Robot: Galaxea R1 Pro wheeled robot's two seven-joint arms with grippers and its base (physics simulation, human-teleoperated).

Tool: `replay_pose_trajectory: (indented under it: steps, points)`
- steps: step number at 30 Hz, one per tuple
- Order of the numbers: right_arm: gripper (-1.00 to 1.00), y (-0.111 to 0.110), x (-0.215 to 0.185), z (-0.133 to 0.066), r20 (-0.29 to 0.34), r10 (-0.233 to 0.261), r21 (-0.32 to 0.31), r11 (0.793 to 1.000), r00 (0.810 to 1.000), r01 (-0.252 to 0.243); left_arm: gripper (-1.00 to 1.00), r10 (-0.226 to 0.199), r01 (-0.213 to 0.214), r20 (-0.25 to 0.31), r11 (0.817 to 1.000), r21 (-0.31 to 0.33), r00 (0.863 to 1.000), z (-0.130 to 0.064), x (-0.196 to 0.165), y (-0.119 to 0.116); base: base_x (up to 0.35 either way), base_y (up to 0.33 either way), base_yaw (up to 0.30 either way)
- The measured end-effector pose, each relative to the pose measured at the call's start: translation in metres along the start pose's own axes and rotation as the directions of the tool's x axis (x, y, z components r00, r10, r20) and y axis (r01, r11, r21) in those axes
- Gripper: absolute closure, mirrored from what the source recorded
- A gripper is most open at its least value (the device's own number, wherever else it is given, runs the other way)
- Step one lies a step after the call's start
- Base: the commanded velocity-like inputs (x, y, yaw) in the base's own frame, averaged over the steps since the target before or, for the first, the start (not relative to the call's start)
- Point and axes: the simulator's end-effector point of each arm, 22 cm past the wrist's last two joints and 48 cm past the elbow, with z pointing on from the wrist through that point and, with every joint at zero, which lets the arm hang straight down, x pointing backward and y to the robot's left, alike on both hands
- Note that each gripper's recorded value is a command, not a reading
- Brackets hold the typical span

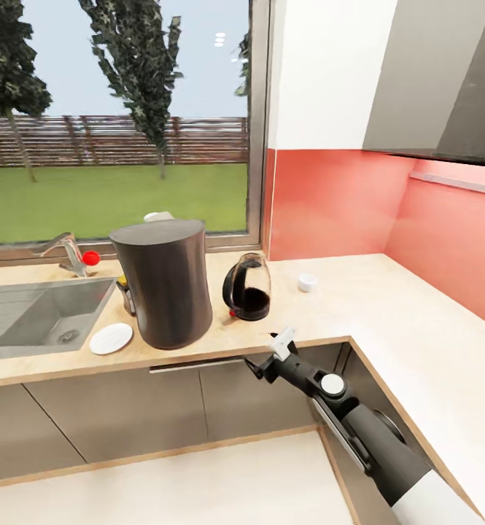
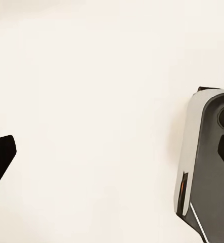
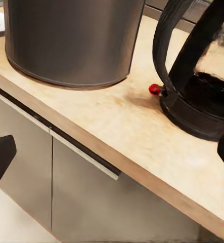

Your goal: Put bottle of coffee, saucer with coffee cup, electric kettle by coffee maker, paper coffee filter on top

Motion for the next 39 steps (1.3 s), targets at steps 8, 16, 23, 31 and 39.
replay_pose_trajectory:
  steps: [8, 16, 23, 31, 39]
  points:
    - [-1.00, -0.002, -0.004, -0.002, 0.006, -0.003, 0.006, 1.000, 1.000, 0.003, -1.00, 0.018, -0.019, -0.075, 1.000, -0.002, 0.997, -0.013, 0.037, 0.007, 0.000, 0.000, -0.254]
    - [-1.00, -0.078, -0.011, -0.022, 0.043, 0.081, 0.163, 0.983, 0.996, -0.087, -1.00, 0.061, -0.062, -0.269, 0.998, 0.003, 0.961, -0.035, 0.102, 0.016, 0.000, 0.000, -0.254]
    - [-1.00, -0.199, 0.021, -0.077, 0.050, 0.295, 0.438, 0.852, 0.954, -0.286, -1.00, 0.089, -0.087, -0.386, 0.996, 0.022, 0.918, -0.045, 0.130, 0.014, 0.000, 0.000, -0.118]
    - [-1.00, -0.243, -0.047, -0.050, -0.002, 0.469, 0.652, 0.670, 0.883, -0.354, -1.00, 0.113, -0.109, -0.485, 0.993, 0.037, 0.867, -0.056, 0.152, 0.015, 0.000, 0.000, -0.003]
    - [-1.00, -0.264, -0.066, 0.003, -0.213, 0.545, 0.665, 0.689, 0.811, -0.289, -1.00, 0.118, -0.112, -0.503, 0.993, 0.043, 0.856, -0.060, 0.157, 0.013, 0.006, 0.000, 0.000]
